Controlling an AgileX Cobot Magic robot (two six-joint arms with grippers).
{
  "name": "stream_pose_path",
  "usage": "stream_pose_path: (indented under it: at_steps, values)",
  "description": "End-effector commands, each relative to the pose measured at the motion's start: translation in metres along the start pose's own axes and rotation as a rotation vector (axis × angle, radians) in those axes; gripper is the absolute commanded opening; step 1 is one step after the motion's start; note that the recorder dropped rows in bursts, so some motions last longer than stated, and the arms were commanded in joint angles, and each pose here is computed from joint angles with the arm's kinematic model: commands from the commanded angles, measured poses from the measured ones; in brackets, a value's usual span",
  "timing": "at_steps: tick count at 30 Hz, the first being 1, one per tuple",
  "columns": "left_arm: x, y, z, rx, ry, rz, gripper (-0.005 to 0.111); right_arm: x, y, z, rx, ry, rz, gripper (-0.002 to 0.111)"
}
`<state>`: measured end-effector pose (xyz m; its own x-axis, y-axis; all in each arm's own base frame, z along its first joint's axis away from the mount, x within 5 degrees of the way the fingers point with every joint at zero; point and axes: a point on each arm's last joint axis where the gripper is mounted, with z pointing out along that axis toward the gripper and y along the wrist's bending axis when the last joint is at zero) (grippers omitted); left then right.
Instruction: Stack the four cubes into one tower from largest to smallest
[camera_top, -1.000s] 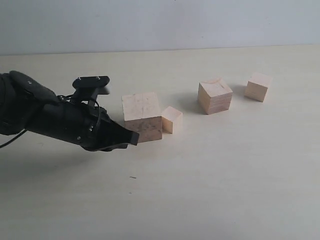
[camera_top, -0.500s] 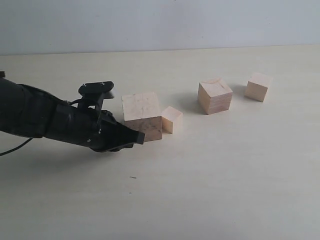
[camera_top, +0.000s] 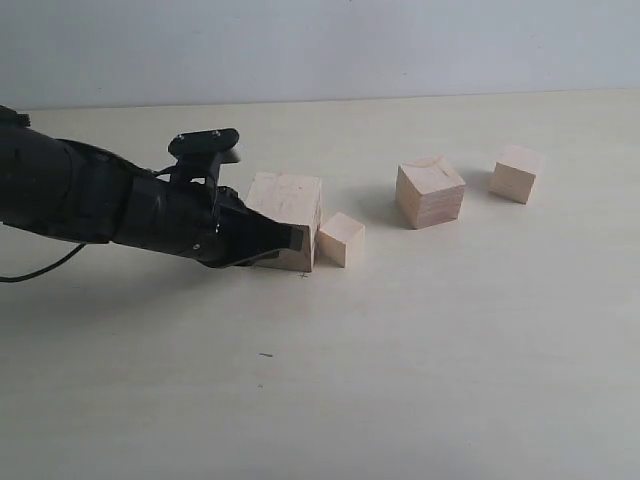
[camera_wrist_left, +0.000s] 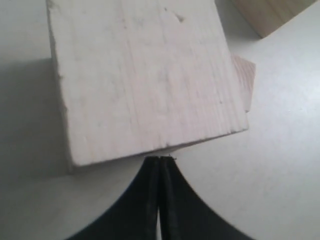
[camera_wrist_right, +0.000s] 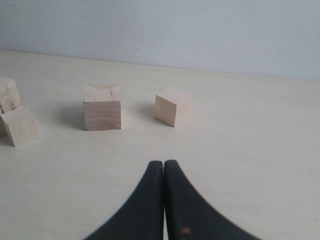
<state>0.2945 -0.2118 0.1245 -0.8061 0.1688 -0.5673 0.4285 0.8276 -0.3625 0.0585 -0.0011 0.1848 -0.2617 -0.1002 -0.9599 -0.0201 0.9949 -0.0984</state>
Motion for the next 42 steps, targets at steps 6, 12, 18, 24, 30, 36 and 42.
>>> stream_pose_path:
  at_steps: [6,12,18,24,30,36,42]
  values:
    - [-0.001,-0.009,0.0,0.079,0.005,-0.008,0.0,0.001,0.0,0.001,0.003,0.004,0.002,0.0]
    - [-0.007,-0.01,0.008,0.096,-0.001,0.003,0.0,0.001,0.0,0.001,0.003,0.004,0.002,0.0]
    - [-0.015,-0.015,0.016,0.153,-0.008,0.005,0.0,0.001,0.0,0.001,0.003,0.004,0.002,0.0]
    - [-0.031,-0.028,-0.009,0.189,-0.078,0.047,0.0,0.001,0.0,0.001,0.003,0.004,0.002,0.0]
    - [-0.082,-0.042,-0.118,-0.026,-0.419,0.2,0.0,0.001,0.0,0.001,0.003,0.004,0.002,0.0]
    - [-0.072,0.064,-0.22,-0.463,-0.634,-0.036,0.0,0.001,0.0,0.001,0.003,0.004,0.002,0.0]
    - [0.028,0.113,-0.3,-0.647,-0.745,-0.22,0.0,0.002,-0.003,0.001,0.034,0.009,-0.202,0.0]
